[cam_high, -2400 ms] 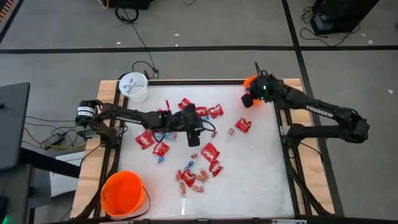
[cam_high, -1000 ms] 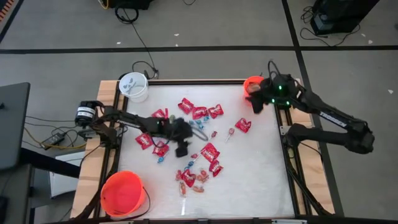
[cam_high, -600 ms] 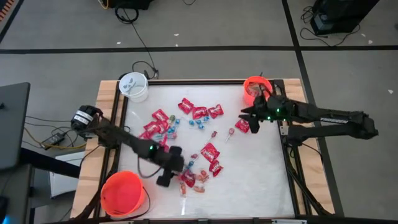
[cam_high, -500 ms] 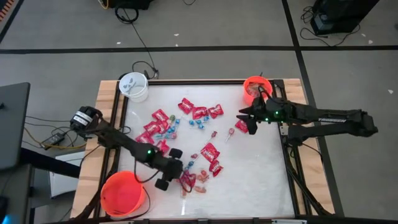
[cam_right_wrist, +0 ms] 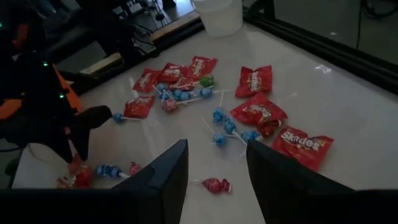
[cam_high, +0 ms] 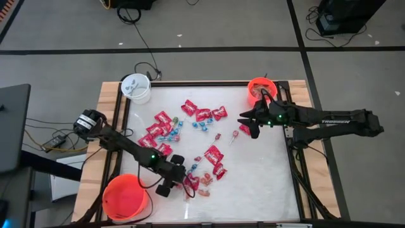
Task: Sort candy by brand, put in halloween buckets
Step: Put the left red gummy into the top orange bucket
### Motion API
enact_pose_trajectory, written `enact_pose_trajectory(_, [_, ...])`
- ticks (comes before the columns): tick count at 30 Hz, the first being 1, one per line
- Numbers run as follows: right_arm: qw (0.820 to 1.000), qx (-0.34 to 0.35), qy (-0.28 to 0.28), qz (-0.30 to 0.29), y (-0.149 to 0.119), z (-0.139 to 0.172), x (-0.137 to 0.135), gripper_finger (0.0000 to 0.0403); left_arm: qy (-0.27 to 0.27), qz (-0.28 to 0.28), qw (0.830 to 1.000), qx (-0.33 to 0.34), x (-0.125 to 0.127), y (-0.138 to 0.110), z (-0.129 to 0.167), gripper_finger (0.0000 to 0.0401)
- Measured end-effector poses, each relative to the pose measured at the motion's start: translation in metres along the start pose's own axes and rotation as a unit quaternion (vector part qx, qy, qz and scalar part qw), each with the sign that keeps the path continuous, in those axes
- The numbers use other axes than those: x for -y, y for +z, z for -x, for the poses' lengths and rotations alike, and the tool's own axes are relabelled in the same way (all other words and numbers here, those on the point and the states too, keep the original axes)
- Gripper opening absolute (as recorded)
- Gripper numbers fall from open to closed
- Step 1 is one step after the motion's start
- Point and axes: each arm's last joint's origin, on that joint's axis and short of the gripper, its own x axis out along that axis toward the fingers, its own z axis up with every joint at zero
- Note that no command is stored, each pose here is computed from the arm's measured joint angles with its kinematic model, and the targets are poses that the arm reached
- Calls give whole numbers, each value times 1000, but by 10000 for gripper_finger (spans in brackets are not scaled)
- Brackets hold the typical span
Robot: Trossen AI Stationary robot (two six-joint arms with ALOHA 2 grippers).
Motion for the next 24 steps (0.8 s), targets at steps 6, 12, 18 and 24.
enact_pose_trajectory(6, [1000,-2,6,3,-1,0,-2,173,-2,18,1000,-8,1,5,4,161])
enact_pose_trajectory(12, [1000,-1,6,-4,-1,0,-3,173,-3,51,997,-62,4,20,24,161])
enact_pose_trajectory(18, [1000,-8,4,-6,-2,-4,-2,173,-25,65,995,-72,9,11,14,161])
enact_pose_trajectory(24, [1000,-15,1,-7,-3,-8,-2,173,-59,30,995,-73,17,1,-17,161])
